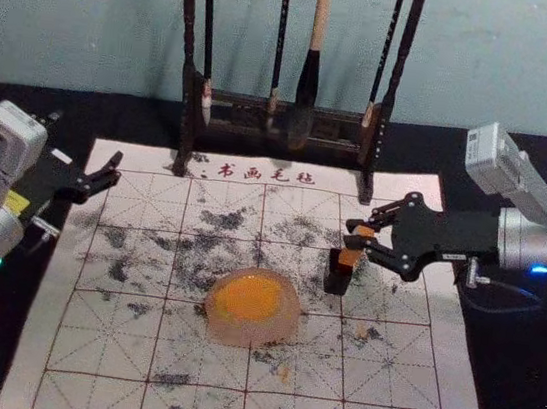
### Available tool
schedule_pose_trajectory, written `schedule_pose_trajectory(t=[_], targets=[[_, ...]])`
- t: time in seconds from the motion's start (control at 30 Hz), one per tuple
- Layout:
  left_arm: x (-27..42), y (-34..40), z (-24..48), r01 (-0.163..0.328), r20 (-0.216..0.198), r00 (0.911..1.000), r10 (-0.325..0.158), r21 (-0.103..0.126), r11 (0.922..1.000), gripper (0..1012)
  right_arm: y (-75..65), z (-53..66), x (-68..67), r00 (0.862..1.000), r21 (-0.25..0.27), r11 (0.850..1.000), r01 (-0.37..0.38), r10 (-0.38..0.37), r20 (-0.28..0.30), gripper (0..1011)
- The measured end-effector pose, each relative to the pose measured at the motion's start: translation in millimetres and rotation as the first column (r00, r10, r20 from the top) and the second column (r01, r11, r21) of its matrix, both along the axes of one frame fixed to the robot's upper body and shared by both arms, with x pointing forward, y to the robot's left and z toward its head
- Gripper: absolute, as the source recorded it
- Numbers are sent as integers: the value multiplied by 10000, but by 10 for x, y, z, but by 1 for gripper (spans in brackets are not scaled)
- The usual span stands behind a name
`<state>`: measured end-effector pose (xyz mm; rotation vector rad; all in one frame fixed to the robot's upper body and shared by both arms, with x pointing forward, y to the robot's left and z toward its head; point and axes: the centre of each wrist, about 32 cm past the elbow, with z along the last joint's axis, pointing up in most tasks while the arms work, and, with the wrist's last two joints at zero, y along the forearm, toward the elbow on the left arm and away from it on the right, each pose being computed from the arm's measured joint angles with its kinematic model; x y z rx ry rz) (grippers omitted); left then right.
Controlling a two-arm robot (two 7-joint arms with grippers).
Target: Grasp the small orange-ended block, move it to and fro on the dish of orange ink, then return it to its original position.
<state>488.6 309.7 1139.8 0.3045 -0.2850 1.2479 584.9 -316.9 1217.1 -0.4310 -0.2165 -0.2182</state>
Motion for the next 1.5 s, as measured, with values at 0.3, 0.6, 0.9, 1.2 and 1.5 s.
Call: schedule_pose_trajectory(t=[0.3, 0.6, 0.9, 1.2, 1.5], targets=[[0, 0, 0, 0, 0, 10000, 0, 0, 10000, 1001, 27, -40, 48, 10000, 65, 10000, -37, 37, -62, 134], [0, 0, 0, 0, 1, 10000, 0, 0, 10000, 1001, 39, -59, 71, 10000, 35, 10000, -59, 59, -75, 134], [0, 0, 0, 0, 0, 10000, 0, 0, 10000, 1001, 32, -65, 78, 10000, 46, 10000, -37, 38, -74, 134], [0, 0, 0, 0, 0, 10000, 0, 0, 10000, 1001, 31, -108, 82, 9999, 42, 10000, 12, -11, -153, 134], [0, 0, 0, 0, 1, 10000, 0, 0, 10000, 1001, 35, -159, 90, 9997, -36, 10000, 35, -36, -239, 134]])
